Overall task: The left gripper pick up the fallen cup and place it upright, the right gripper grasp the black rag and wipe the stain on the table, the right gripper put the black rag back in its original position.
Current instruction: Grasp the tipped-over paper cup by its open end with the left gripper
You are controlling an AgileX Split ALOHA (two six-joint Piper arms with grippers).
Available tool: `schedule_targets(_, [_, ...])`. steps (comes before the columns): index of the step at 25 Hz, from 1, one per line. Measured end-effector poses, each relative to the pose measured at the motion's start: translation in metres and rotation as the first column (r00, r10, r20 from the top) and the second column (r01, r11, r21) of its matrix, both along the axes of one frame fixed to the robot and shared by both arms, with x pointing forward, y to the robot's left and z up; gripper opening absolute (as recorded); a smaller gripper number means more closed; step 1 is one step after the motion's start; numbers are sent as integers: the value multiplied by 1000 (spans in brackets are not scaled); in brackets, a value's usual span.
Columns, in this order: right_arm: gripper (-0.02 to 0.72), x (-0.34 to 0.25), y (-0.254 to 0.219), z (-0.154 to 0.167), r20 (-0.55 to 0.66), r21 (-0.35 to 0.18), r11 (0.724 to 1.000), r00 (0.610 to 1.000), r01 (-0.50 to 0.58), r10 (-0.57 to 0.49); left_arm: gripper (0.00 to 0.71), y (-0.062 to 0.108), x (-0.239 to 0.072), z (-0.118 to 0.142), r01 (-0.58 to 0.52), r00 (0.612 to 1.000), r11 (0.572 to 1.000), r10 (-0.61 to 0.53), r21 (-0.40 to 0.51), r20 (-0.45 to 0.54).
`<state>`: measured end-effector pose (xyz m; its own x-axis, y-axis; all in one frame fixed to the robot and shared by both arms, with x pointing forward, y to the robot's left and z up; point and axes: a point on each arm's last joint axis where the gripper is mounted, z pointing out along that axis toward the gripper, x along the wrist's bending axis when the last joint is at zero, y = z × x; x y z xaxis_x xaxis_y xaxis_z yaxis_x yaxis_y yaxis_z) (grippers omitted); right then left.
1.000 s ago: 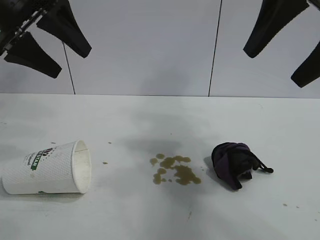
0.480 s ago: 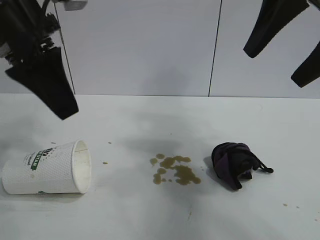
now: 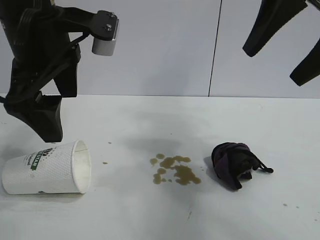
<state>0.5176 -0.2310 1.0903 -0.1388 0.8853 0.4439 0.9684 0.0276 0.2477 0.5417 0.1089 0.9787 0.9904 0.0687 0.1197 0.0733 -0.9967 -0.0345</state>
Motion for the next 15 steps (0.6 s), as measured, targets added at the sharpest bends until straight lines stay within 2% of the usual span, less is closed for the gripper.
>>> schedule_targets(4, [557,0,0,0,0,-5,1000,1000,-1,1,693,0,6,-19,3,1000,999,-2,52,-14])
schedule_targets(10, [557,0,-1,0,2,-7,1000,1000,-1,1,693,-6,14,-52,15,999,998,-12,67,-33])
schedule_targets(15, [557,0,-1,0,2,-8,1000,1000,-1,1,693,-5,17,-75,31,998,993,-24,113,-66])
